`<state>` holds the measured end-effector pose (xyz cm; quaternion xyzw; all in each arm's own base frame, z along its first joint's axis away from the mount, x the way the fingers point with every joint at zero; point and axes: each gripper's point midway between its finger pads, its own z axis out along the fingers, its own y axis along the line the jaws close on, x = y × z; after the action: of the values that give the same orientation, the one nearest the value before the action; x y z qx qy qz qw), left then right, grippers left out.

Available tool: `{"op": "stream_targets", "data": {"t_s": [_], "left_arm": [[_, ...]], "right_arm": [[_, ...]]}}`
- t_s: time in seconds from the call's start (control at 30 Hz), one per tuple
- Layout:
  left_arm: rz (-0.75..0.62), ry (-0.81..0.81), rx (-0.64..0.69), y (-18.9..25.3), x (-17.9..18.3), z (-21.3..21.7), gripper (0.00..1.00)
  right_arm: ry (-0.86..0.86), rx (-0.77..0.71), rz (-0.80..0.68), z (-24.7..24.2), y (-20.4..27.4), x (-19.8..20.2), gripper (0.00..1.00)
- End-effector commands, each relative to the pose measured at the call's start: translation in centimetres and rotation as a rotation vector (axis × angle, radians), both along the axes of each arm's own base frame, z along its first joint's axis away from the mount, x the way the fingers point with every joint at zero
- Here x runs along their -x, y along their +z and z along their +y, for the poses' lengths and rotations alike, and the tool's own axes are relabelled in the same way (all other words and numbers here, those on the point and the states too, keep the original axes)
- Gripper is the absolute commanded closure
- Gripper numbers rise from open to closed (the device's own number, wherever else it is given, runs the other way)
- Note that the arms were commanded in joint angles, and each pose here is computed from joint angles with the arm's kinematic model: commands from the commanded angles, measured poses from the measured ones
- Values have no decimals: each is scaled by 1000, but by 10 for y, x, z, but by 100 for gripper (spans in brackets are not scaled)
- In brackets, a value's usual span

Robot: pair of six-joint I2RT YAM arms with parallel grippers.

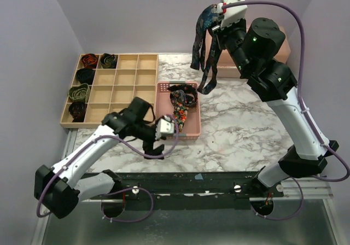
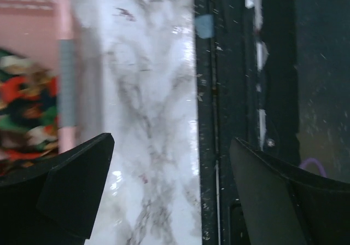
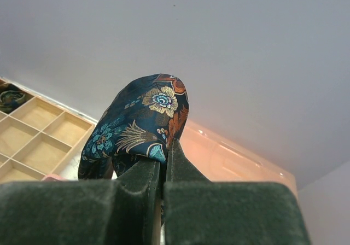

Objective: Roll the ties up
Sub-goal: Move the bin to the center of the board, then move the bin to the corner of the board.

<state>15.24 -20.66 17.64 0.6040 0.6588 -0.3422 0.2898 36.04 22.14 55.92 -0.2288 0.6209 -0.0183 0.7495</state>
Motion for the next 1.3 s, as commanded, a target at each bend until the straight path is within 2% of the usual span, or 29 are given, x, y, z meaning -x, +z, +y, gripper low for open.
{"op": "stream_targets", "data": {"t_s": [0.0,0.17,0.2,0.27,0.43,0.53,0.67,0.8,0.9,1.0,1.13,1.27], "left_arm": [[22,-125,-65,-46,22,-25,7],[129,4,-103,-70,-12,-51,7],[152,92,-103,-79,-44,-58,8],[126,188,-80,-75,-81,-62,8],[4,512,-76,-53,-203,-50,6],[3,557,-55,-34,-240,-47,4],[-55,492,36,-1,-237,-55,2],[-100,442,174,38,-206,-53,2],[-104,380,193,35,-180,-51,2],[-102,324,160,27,-161,-53,2],[-110,379,189,38,-157,-42,2],[-127,414,202,40,-152,-27,2]], "right_arm": [[-68,-10,-5,-28,3,8,100],[-131,1,-6,-48,-1,10,100],[-141,-12,11,-55,-6,10,100],[-138,-6,30,-56,-13,9,100],[-127,-5,70,-58,-28,8,100],[-114,-1,113,-56,-43,7,100],[-69,-2,187,-48,-68,8,100],[38,-13,261,-26,-87,12,100],[62,-19,290,-17,-96,9,100],[-61,-19,276,-31,-101,-6,100],[-291,37,261,-72,-124,-22,100],[-294,3,398,-119,-159,-32,100]]}}
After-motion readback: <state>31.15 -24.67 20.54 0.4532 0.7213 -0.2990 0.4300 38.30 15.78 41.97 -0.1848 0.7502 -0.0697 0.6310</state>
